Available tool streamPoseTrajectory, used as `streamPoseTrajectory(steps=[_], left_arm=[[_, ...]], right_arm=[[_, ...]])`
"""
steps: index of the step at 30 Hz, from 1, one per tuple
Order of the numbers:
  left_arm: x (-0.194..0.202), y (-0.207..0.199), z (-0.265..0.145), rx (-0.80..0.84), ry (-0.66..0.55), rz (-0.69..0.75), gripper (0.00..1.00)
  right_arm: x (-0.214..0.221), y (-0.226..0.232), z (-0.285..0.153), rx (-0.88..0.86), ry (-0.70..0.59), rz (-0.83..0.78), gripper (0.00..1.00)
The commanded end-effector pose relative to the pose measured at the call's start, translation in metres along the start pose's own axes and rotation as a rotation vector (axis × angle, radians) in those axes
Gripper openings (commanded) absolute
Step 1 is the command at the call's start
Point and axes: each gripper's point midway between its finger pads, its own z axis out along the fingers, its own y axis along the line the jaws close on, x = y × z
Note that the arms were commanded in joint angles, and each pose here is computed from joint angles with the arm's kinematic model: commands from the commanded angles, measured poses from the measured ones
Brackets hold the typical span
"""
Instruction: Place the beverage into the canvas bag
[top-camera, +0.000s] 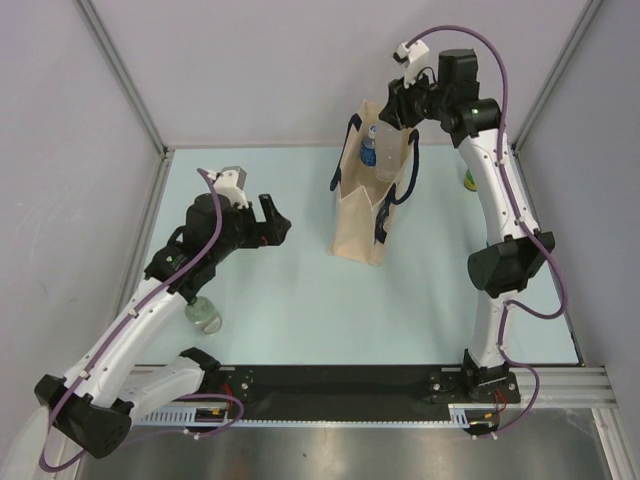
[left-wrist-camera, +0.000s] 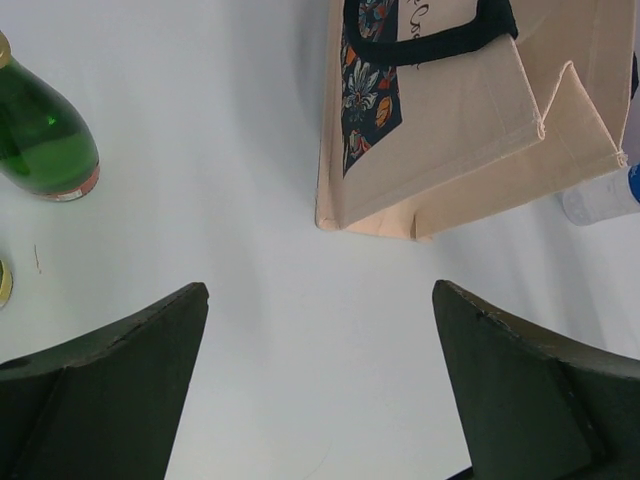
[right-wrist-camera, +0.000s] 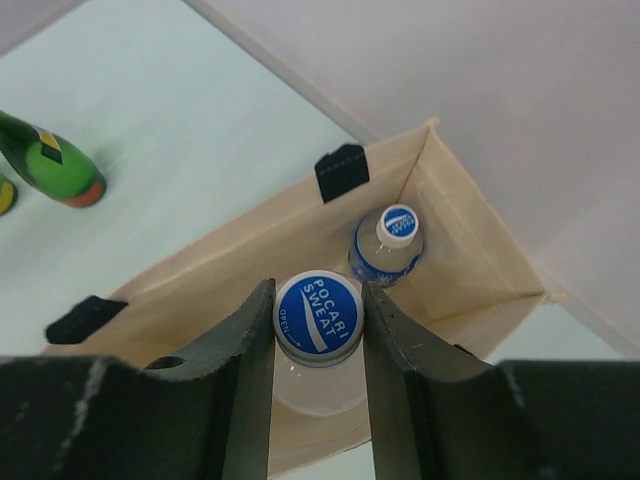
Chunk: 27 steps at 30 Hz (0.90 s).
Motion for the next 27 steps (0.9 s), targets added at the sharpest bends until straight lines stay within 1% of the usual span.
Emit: streamPoseTrajectory(steps=[1, 2, 5, 11, 17, 21, 27], left_arm=[[-0.011, 0.0, -0.004, 0.013, -0.052, -0.008, 1.0], [-0.011, -0.001, -0.004, 0.015, -0.05, -0.007, 1.0], [-0.011, 0.0, -0.004, 0.012, -0.049, -0.006, 1.0], [-0.01, 0.001, -0.004, 0.011, -0.05, -0.013, 1.0], [-0.007, 0.004, -0.003, 0.0, -0.041, -0.014, 1.0], [-0.007, 0.003, 0.001, 0.005, -0.029, -0.014, 1.0], [-0.011, -0.001, 0.005, 0.009, -0.025, -0.003, 1.0]], right_arm=[[-0.018, -0.011, 0.005, 0.022, -0.077, -0.104, 0.0], [-0.005, -0.014, 0.016, 0.014, -0.049, -0.107, 0.0], [0.018, -0.023, 0.035, 0.022, -0.003, -0.112, 0.0], [0.059, -0.055, 0.057, 0.1, 0.067, -0.104, 0.0], [0.071, -0.095, 0.056, 0.217, 0.08, -0.149, 0.0], [0.082, -0.114, 0.057, 0.265, 0.098, -0.174, 0.0], [0.1, -0.115, 0.069, 0.248, 0.104, -0.165, 0.0]])
